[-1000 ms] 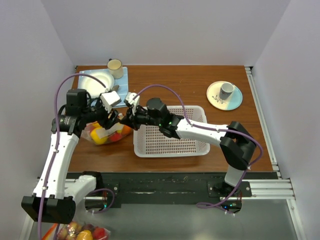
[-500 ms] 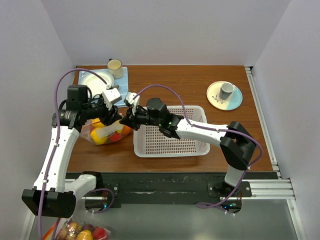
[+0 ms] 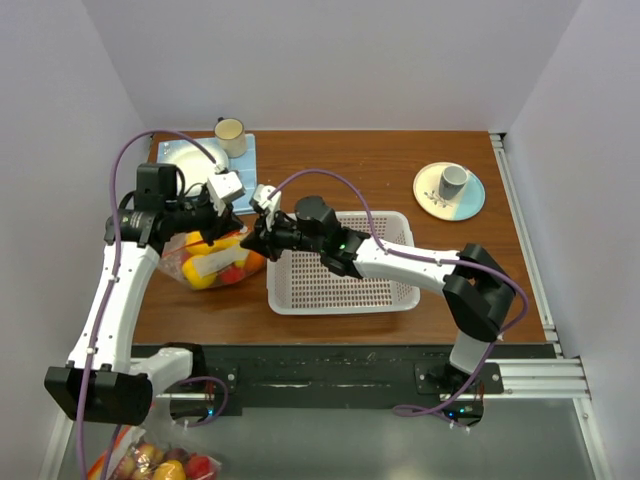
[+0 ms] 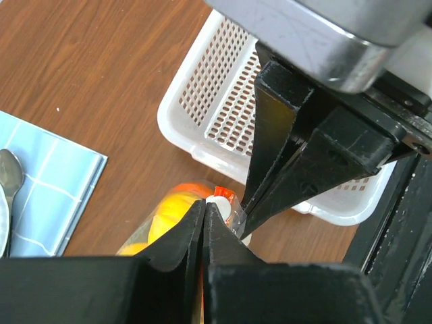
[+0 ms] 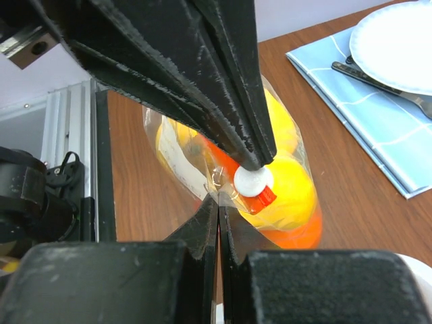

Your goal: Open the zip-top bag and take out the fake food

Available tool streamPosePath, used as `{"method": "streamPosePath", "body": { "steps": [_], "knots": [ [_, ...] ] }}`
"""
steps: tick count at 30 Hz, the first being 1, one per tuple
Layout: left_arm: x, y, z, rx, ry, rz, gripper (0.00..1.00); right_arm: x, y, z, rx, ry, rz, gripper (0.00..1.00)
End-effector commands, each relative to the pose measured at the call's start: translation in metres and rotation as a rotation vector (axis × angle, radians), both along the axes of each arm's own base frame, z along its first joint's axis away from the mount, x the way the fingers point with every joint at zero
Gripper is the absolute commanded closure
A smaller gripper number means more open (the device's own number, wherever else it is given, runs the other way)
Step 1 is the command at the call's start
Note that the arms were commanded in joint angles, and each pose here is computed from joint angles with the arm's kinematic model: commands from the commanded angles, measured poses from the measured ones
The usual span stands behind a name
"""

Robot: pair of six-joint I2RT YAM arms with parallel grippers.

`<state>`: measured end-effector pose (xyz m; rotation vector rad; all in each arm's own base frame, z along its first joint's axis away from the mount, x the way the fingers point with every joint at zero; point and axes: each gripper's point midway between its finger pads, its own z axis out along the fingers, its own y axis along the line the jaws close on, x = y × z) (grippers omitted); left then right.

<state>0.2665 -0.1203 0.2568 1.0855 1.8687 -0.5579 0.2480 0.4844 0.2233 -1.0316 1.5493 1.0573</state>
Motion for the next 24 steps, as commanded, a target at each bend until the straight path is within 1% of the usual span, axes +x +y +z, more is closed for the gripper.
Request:
{"method": "streamPosePath", "body": {
  "steps": [1, 5, 7, 8, 9, 11, 14, 18, 23, 24],
  "knots": [
    [-0.005, -0.005, 0.011, -0.023, -0.005, -0.041, 0.98, 0.002, -0.007, 0.041, 0.084, -0.051, -0.022, 0.99],
    [-0.007, -0.003, 0.006, -0.006, 0.012, -0.038, 0.97, 0.005, -0.009, 0.043, 0.088, -0.054, -0.028, 0.99],
    [-0.005, -0.002, 0.011, 0.003, -0.005, -0.033, 0.91, 0.005, -0.009, 0.042, 0.088, -0.05, -0.027, 0.99],
    [-0.003, 0.001, 0.013, 0.015, -0.012, -0.023, 0.87, 0.006, -0.008, 0.039, 0.082, -0.042, -0.026, 0.99],
    [-0.003, 0.001, 0.015, 0.019, -0.018, -0.02, 0.72, 0.007, -0.008, 0.038, 0.081, -0.041, -0.026, 0.99],
    [0.001, 0.002, 0.022, 0.021, -0.029, -0.014, 0.6, 0.006, -0.007, 0.036, 0.079, -0.034, -0.023, 0.99],
    [0.0, -0.001, 0.026, 0.005, -0.01, -0.031, 0.52, 0.006, -0.008, 0.036, 0.078, -0.031, -0.023, 0.99],
    [-0.005, -0.007, 0.026, -0.021, 0.022, -0.065, 0.48, 0.005, -0.008, 0.035, 0.075, -0.03, -0.023, 0.99],
    [-0.011, -0.012, 0.014, -0.031, 0.076, -0.13, 0.5, 0.006, -0.011, 0.036, 0.071, -0.036, -0.025, 0.99],
    [-0.015, -0.013, 0.011, -0.035, 0.106, -0.142, 0.5, 0.006, -0.011, 0.035, 0.069, -0.035, -0.025, 0.99]
  ]
}}
